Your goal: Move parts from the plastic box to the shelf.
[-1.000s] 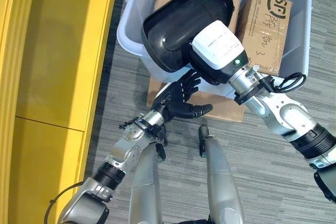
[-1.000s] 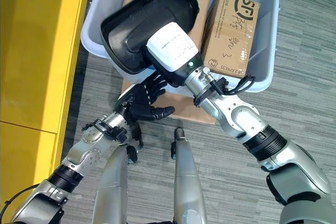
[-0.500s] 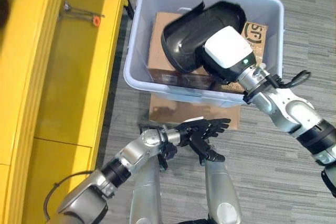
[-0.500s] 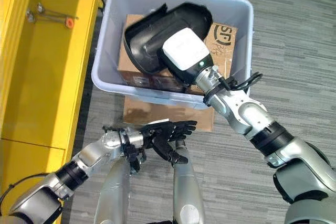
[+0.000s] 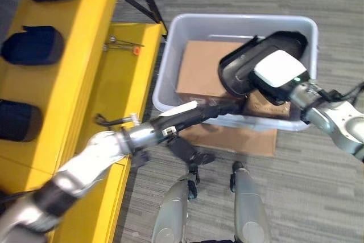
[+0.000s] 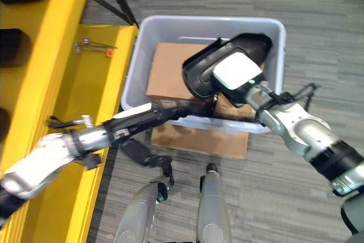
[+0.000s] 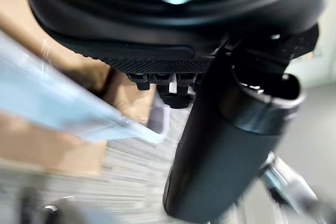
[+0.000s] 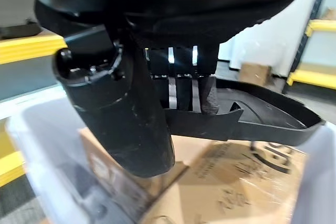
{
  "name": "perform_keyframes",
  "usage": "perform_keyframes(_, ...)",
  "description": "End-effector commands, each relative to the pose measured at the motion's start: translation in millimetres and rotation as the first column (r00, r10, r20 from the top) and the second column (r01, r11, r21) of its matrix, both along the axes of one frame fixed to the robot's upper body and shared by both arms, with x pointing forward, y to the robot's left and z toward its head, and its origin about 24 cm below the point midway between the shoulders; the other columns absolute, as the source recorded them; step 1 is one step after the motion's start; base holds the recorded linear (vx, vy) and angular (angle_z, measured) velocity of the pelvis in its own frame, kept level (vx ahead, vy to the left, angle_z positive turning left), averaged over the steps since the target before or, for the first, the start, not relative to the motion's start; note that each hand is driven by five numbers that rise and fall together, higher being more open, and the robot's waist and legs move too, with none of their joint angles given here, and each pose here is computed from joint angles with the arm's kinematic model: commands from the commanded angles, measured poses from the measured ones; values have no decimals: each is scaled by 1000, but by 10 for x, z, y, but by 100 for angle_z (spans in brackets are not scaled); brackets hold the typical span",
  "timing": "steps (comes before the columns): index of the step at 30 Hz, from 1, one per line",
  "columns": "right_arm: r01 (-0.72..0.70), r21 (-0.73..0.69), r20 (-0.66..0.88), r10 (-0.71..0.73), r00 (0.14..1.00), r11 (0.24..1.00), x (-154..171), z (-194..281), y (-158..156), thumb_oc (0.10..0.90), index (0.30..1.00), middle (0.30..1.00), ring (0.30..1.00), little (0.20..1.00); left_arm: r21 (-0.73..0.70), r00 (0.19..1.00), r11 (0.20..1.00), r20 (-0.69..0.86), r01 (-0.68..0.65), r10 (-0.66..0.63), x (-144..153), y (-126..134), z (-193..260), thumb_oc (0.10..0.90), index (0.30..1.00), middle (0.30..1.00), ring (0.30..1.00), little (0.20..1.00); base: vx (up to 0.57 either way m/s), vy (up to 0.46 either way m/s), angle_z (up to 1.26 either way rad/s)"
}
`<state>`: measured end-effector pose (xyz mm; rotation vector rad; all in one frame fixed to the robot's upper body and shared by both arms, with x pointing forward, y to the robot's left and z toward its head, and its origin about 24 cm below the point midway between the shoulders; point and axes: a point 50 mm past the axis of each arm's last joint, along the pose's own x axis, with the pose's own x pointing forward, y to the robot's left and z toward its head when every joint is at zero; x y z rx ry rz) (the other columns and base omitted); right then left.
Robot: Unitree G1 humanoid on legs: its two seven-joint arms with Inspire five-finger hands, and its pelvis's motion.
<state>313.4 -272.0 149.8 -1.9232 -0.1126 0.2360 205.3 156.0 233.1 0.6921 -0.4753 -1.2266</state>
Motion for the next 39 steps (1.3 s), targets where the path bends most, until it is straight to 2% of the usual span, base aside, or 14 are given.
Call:
perform_keyframes(1,-231,130,448,151,881,964,239,1136,608,400,300,300,300,300,-450,936,848,-66,281,-346,180,-241,102,900,1000,1000,1000,1000,162,-37,46)
perform_keyframes(5,-206,151,420,125,899,967,235,1056,552,400,300,300,300,300,-532,906,787,-82,312,-414,127,-162,156,900,1000,1000,1000,1000,85,-5,-22)
perform_keyframes(8,-195,163,399,116,910,967,233,986,535,400,300,300,300,300,-599,912,747,-64,290,-406,125,-93,196,900,1000,1000,1000,1000,82,-9,-11)
perform_keyframes(10,-182,192,358,104,928,965,188,809,504,400,300,300,300,300,-661,950,718,-25,217,-310,125,83,201,900,1000,1000,1000,1000,171,-68,-7)
perform_keyframes(11,-179,253,342,85,936,951,146,692,465,400,300,300,300,300,-676,969,719,-31,160,-244,138,184,130,900,1000,1000,1000,1000,238,-82,-10)
perform_keyframes(13,-185,335,315,75,946,924,61,582,458,400,300,300,300,300,-661,982,743,-45,108,-183,119,244,-35,900,1000,1000,1000,1000,268,-44,-13)
perform_keyframes(16,-174,365,294,64,954,915,10,569,454,400,300,300,300,300,-664,992,745,-40,61,-117,123,276,-73,900,1000,1000,1000,1000,130,0,-23)
perform_keyframes(20,-145,494,199,51,979,857,-67,456,423,400,300,300,300,300,-649,994,758,12,-72,105,152,362,-123,900,1000,1000,1000,1000,102,5,-10)
perform_keyframes(22,-153,516,178,69,982,843,-129,442,443,400,300,300,300,300,-609,979,784,61,-117,194,158,378,-148,900,1000,1000,1000,1000,94,-8,-8)
perform_keyframes(26,-154,553,108,113,988,819,-192,458,492,400,300,300,300,300,-543,945,824,154,-162,287,145,406,-170,900,1000,1000,1000,1000,80,5,-11)
perform_keyframes(27,-142,582,42,145,989,801,-209,468,522,400,300,300,300,300,-514,910,836,224,-194,349,141,431,-154,900,1000,1000,1000,1000,63,15,-23)
perform_keyframes(34,-40,649,-213,232,949,760,-239,341,622,400,300,300,300,300,-451,804,864,416,-223,425,134,459,-114,900,1000,1000,1000,1000,46,30,-10)
perform_keyframes(39,-70,629,-252,289,924,774,-248,349,723,400,300,300,300,300,-404,794,886,450,-228,409,176,441,-125,900,1000,1000,1000,1000,19,29,-11)
